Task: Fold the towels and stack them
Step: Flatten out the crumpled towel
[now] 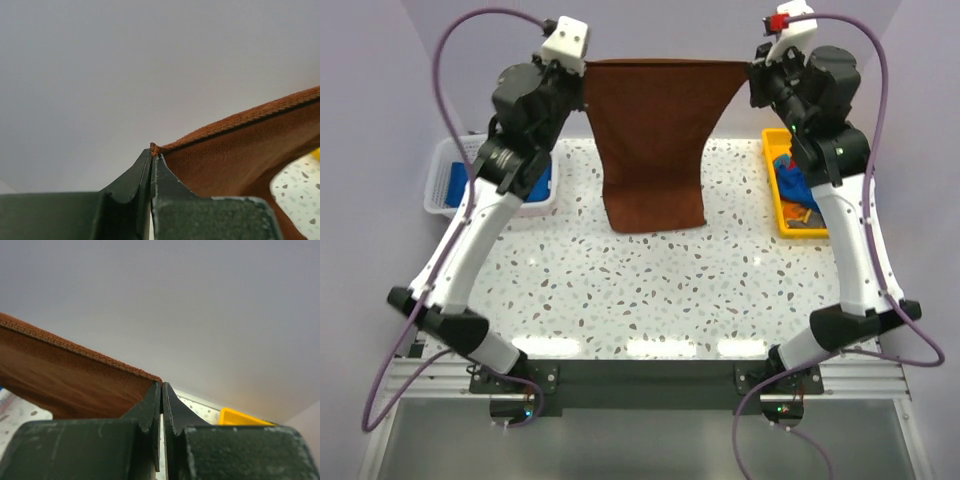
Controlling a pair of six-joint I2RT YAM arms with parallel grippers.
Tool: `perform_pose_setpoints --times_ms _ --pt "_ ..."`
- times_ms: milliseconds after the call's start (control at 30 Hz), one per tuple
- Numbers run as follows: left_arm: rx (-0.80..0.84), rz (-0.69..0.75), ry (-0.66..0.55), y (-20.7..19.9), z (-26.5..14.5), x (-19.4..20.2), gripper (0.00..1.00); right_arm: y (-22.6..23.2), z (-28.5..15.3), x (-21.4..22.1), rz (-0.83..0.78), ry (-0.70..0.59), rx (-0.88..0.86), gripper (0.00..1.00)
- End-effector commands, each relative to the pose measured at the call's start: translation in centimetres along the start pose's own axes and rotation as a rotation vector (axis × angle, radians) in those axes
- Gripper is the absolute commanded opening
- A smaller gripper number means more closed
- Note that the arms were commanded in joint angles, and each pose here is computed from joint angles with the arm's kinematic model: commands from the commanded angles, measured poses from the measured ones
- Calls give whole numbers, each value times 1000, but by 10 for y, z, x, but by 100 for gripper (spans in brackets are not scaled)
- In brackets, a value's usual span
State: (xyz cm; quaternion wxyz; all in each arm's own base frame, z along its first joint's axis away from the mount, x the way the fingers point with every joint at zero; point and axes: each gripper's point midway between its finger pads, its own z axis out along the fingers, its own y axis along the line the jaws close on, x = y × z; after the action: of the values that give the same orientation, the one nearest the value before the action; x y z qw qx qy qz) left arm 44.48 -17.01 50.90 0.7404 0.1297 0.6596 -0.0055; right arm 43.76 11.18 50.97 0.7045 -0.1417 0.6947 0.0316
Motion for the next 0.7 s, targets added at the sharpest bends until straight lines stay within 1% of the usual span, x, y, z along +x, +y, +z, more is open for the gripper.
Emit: perform_pose_setpoints --times_ms 0,33,67,200,233,333,367,433,467,533,567,633,667 --pt "-133 -24 -122 51 -45 -36 0 -36 -52 -39 -16 -121 133 0" --pt "-131 -33 -143 54 -57 -40 0 -35 -54 -33 -15 -111 130 0" --pt "-116 -24 -106 49 -57 -22 0 -32 -52 -17 -17 -77 119 0" --pt "-97 -50 -119 52 -87 -25 0 -28 -84 -19 -13 -98 99 0" --pt "-93 -57 -136 57 -102 -34 0 -29 -101 -30 -12 -135 99 0" --pt "-39 -84 -199 59 -134 -63 0 -28 -127 -45 -18 -176 86 0" --pt "-26 -96 -244 63 -148 -84 0 -28 -144 -61 -19 -216 84 0" --pt "32 -109 -285 61 -168 -104 0 -28 -168 -86 -23 -286 74 0" --pt "61 -121 -335 62 -182 -125 0 -30 -181 -96 -24 -318 80 0" --pt "90 -124 -373 63 -198 -143 0 -32 -196 -113 -26 -367 84 0" --pt "95 -131 -424 68 -212 -162 0 -34 -208 -128 -27 -406 91 0" --pt "123 -123 -448 66 -219 -174 0 -35 -215 -140 -27 -439 91 0" --pt "121 -127 -483 70 -229 -187 0 -36 -224 -153 -24 -479 94 0"
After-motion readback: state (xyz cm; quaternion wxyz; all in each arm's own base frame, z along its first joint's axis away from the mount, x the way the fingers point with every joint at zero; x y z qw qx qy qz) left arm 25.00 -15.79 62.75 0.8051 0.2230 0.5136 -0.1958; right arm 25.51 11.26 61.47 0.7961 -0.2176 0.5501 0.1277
